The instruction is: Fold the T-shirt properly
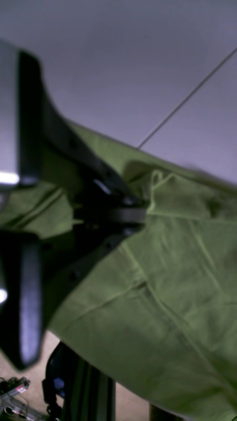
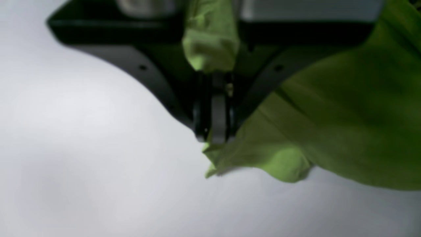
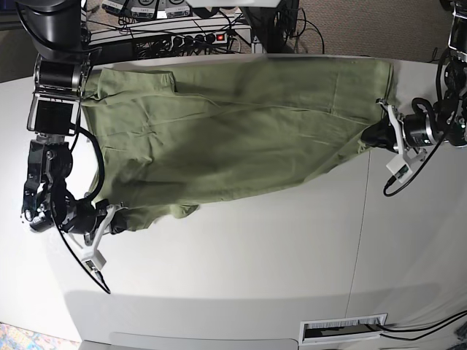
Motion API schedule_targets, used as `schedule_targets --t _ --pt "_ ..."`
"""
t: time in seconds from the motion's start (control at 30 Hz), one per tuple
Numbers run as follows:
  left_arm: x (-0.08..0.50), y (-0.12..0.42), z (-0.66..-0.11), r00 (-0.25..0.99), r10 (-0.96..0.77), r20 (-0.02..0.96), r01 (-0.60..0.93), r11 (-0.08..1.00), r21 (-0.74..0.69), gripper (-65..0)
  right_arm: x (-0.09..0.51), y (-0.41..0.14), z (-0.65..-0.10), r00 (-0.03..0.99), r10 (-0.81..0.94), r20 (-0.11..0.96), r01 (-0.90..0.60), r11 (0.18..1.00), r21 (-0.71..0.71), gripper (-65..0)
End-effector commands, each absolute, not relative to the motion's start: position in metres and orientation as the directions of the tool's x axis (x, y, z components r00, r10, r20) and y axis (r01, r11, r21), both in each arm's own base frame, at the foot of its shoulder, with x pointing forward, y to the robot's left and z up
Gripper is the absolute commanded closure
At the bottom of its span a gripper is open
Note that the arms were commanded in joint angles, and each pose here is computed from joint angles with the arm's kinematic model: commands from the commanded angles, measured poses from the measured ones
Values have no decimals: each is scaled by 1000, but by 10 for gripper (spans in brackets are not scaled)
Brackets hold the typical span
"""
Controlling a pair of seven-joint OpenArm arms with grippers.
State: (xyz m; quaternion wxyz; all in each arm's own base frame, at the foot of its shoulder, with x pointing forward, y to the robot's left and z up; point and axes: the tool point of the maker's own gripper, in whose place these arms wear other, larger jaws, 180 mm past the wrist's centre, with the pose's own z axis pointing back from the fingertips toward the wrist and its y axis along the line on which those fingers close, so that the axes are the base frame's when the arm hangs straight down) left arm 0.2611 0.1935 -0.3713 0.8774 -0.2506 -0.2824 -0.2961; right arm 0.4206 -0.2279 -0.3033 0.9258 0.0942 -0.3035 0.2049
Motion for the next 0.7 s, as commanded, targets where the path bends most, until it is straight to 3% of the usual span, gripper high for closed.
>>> schedule_targets --t 0.0,0.23,0.67 --pt "270 201 -356 636 -390 666 676 698 -237 0 430 -234 -283 702 326 633 -437 899 21 0" --pt "266 213 -340 608 -480 632 718 672 -180 0 418 -235 -295 726 323 607 -440 897 49 0" --pt "239 224 -343 643 -545 538 728 652 -211 0 398 -239 -306 761 340 552 -450 890 72 0"
